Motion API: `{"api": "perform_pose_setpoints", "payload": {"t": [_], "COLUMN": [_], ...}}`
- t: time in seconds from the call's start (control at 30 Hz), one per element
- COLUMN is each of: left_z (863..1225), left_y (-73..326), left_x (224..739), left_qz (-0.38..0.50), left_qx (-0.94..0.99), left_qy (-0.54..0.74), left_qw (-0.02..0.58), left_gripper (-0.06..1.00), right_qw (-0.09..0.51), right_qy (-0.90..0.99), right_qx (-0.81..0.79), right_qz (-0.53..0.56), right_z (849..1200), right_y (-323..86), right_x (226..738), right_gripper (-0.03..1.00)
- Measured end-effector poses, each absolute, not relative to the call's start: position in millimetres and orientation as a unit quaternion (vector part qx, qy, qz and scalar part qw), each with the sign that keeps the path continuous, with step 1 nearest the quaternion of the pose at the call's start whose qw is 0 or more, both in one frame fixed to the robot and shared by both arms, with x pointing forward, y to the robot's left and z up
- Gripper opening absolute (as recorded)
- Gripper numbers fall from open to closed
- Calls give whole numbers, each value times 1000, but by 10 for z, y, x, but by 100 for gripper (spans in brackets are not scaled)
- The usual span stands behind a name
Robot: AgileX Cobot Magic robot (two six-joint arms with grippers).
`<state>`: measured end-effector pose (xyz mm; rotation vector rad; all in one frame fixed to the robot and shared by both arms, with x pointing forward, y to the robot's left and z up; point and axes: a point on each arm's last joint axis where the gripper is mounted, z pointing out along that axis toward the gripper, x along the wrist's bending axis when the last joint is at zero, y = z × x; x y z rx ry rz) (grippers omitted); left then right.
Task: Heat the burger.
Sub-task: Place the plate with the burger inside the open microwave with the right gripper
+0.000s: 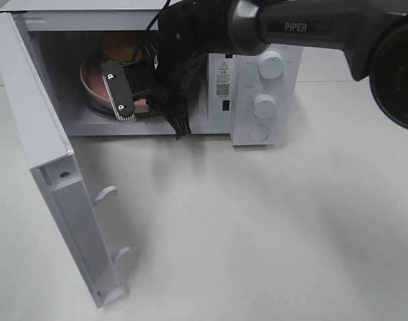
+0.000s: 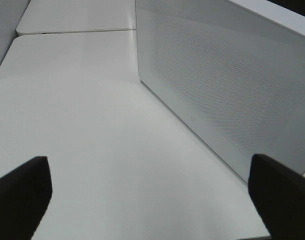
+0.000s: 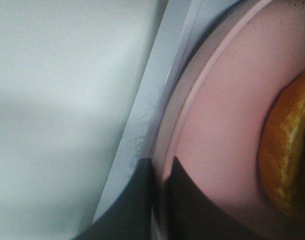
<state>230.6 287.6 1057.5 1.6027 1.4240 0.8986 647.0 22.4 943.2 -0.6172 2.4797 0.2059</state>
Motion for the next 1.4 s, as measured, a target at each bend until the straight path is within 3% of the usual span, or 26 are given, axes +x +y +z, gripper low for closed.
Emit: {"api": "perform_pose_setpoints", "payload": {"t": [1.1,1.4], "left_z": [10575,10575], "left_y": [2878,2878], "left_x": [2306,2306], "left_qz": [355,355], "left_qx": [633,633], "left_qy": [562,562], "left_qw": [397,397], "left_gripper": [99,99], "right_qw": [305,327], "right_qy": [923,915], "right_qx": [-224,-219], "right_qz": [74,92], "right_z": [9235,9276], "right_y": [161,194], "right_x": [6686,6715], "right_gripper": [6,17]}}
